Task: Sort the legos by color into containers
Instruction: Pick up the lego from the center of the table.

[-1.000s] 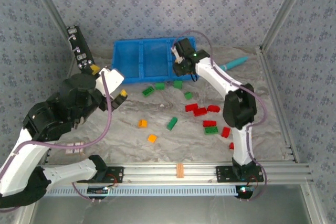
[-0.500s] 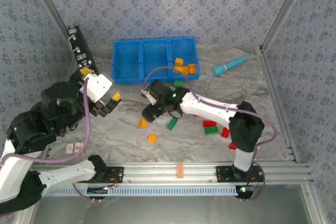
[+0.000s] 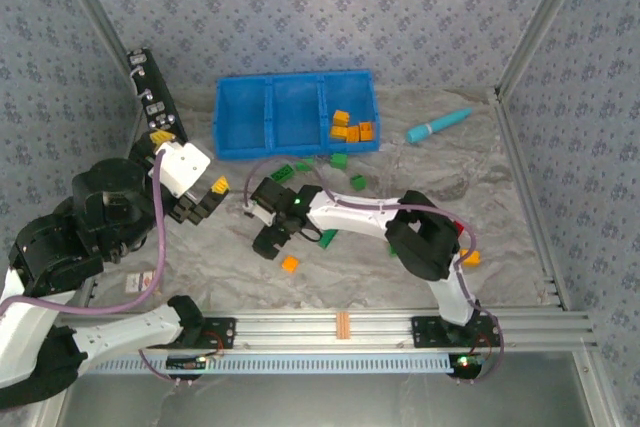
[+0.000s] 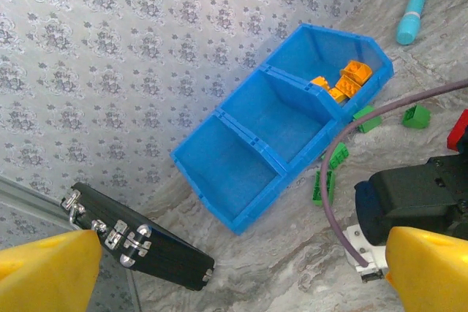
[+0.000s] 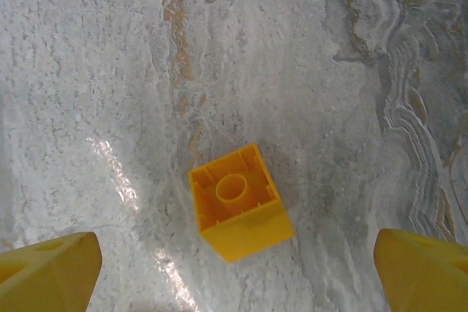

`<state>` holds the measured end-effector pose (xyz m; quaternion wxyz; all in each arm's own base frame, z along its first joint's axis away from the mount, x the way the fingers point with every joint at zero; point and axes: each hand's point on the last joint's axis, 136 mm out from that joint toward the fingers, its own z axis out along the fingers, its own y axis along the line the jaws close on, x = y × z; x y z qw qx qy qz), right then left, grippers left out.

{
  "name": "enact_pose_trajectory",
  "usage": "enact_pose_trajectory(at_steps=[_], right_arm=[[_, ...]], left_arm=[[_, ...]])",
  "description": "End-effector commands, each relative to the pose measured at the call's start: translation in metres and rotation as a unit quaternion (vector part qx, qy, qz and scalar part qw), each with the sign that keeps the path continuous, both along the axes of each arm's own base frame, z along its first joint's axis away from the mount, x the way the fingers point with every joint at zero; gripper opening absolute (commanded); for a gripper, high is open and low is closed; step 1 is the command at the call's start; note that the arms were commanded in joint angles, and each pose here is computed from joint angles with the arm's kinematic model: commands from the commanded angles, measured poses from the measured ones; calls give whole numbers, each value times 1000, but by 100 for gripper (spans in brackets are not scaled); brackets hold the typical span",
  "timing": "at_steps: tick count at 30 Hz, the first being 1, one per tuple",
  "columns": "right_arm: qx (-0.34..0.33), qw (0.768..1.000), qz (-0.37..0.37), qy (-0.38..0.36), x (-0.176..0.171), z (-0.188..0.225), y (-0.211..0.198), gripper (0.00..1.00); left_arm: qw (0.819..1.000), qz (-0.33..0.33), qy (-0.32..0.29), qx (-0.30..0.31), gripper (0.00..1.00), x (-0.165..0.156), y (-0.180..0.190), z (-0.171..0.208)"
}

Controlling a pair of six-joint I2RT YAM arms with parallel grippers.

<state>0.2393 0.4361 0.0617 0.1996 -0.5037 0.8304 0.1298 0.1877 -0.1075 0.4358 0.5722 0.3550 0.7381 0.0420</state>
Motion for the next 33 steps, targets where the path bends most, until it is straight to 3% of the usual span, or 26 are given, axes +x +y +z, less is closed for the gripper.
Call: enact_pose_trajectory(at_steps=[1,13,18,33], right_arm=[[-12,1000,20,-16,13,1,4,97],[-33,999,43,10,21,-31,0,92],[-37,998,48,16,17,-39,-3,85],[-37,999,12,26,31,-35,-24,42]], left_arm=[[1000,-3,-11,-15,100,-1,0,8],[1000,10,-17,-2,100,2,3,10],[1000,14,-13,4,100,6,0,7],[1000,20,-12,13,100,12,-5,6]])
